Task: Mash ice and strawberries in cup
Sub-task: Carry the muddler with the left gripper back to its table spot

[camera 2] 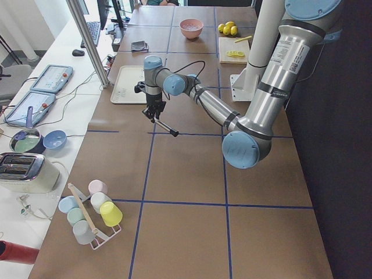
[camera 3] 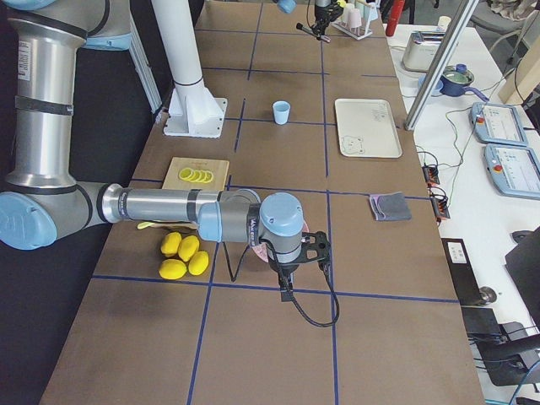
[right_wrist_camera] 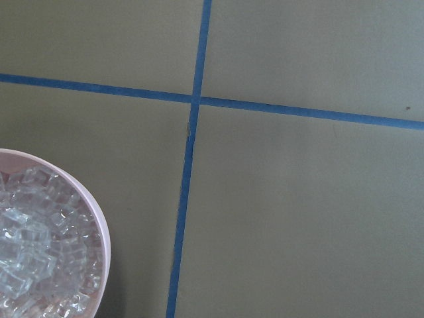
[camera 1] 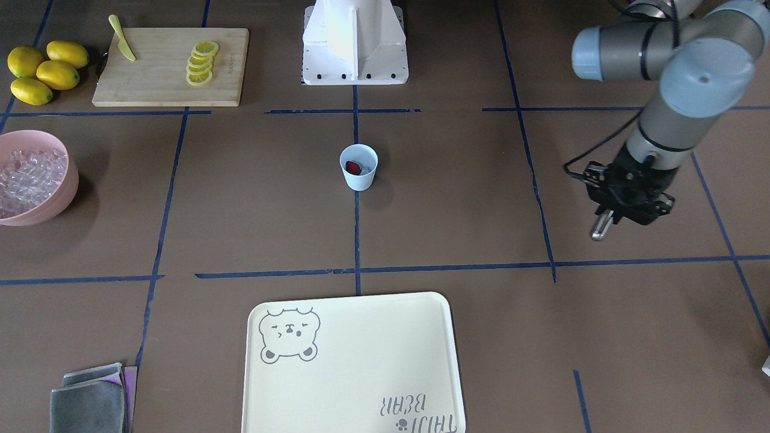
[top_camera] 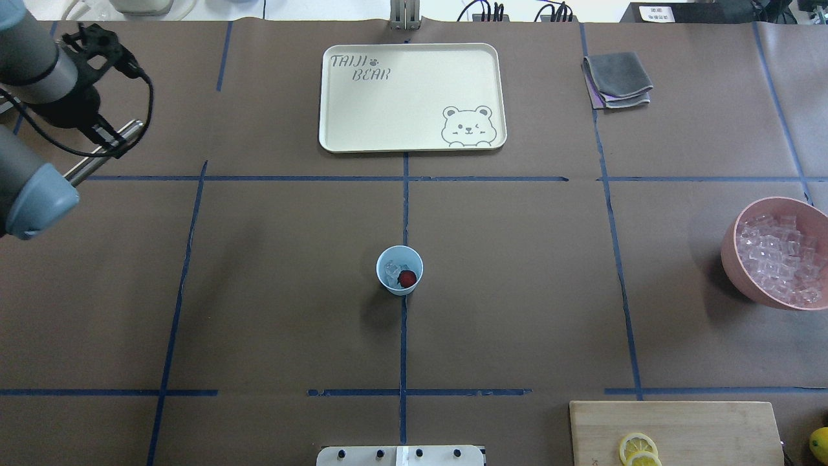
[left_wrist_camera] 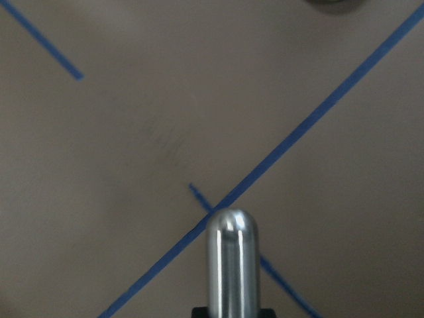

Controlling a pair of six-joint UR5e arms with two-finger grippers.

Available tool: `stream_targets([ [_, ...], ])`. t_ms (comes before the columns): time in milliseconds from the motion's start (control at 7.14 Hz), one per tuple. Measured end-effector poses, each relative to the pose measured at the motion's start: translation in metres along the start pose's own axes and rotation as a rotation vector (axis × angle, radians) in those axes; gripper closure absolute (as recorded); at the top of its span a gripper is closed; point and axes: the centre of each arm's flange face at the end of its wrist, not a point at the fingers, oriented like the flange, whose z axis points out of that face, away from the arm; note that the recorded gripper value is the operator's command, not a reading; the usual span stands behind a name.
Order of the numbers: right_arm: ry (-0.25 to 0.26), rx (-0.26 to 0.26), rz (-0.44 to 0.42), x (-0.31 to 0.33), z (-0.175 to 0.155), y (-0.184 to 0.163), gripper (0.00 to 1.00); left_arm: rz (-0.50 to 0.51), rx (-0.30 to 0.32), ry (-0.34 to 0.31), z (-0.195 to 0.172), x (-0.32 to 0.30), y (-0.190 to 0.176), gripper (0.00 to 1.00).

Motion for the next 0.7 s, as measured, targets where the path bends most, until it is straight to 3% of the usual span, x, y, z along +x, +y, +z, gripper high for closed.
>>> stream_targets([
  [420, 0.000, 0.000, 0.000, 0.000, 0.000, 0.000, 0.01, -0.313, -0.115, 0.030, 0.035, -0.152, 0.093, 0.91],
  [701, 0.000, 0.000, 0.000, 0.000, 0.000, 0.000, 0.01, -0.477, -0.157, 0.112, 0.057, -0.211, 0.156, 0.90],
])
